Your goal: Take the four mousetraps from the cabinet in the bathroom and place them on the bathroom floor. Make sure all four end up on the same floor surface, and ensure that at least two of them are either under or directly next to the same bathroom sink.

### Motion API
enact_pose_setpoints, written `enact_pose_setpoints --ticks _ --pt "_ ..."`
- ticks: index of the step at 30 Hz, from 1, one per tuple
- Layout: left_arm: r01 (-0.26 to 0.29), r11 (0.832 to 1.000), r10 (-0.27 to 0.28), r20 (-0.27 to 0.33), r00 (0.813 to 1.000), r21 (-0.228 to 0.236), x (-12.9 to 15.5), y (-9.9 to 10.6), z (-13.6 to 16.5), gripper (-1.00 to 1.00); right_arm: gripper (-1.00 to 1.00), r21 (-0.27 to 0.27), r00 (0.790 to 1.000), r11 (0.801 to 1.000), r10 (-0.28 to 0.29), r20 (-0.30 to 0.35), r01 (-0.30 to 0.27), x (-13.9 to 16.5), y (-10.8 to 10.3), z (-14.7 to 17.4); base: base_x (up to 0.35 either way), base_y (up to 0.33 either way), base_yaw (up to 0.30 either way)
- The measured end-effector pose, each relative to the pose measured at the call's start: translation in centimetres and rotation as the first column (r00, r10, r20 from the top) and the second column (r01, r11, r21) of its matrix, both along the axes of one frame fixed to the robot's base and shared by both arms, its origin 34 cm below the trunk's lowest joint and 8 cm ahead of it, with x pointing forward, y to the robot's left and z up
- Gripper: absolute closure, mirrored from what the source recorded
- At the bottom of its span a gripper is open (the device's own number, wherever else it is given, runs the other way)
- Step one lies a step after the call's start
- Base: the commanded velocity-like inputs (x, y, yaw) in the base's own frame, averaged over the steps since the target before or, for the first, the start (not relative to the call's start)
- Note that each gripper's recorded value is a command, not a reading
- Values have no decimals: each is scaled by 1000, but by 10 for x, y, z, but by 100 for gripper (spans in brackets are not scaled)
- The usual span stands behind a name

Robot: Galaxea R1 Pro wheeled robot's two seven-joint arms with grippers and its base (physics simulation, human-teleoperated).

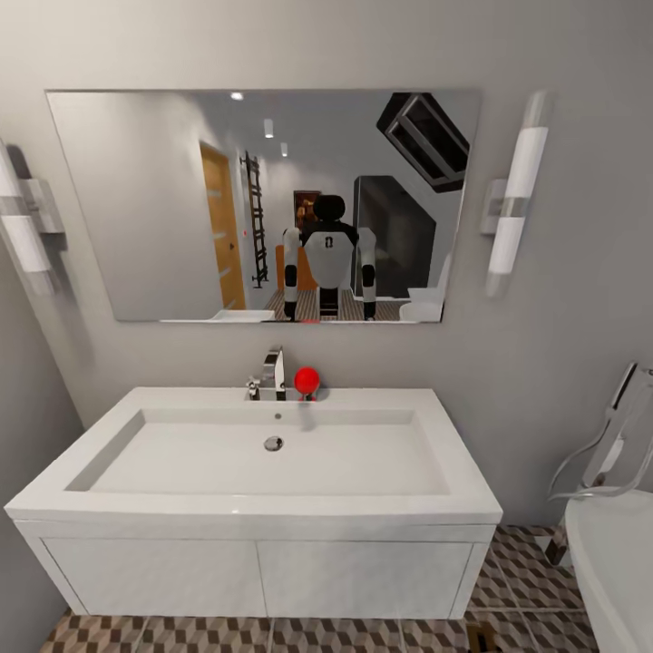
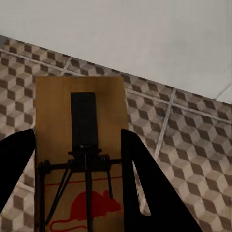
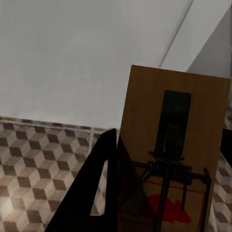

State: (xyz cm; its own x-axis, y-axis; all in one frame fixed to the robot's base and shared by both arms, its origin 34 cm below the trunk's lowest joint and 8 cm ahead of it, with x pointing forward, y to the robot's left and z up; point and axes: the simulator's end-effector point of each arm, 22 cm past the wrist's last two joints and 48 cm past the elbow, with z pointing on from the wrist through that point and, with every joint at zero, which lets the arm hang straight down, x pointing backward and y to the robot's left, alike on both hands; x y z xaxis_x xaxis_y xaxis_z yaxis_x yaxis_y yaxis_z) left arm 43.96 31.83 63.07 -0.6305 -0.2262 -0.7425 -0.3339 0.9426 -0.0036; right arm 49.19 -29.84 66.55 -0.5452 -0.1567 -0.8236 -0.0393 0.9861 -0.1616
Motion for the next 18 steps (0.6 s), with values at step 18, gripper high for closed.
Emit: enact_pose_setpoints --ticks 18 --pt "-132 985 124 74 990 112 12 35 -2 100 100 3 1000 1000 1 -10 -1 -26 1 -32 0 0 0"
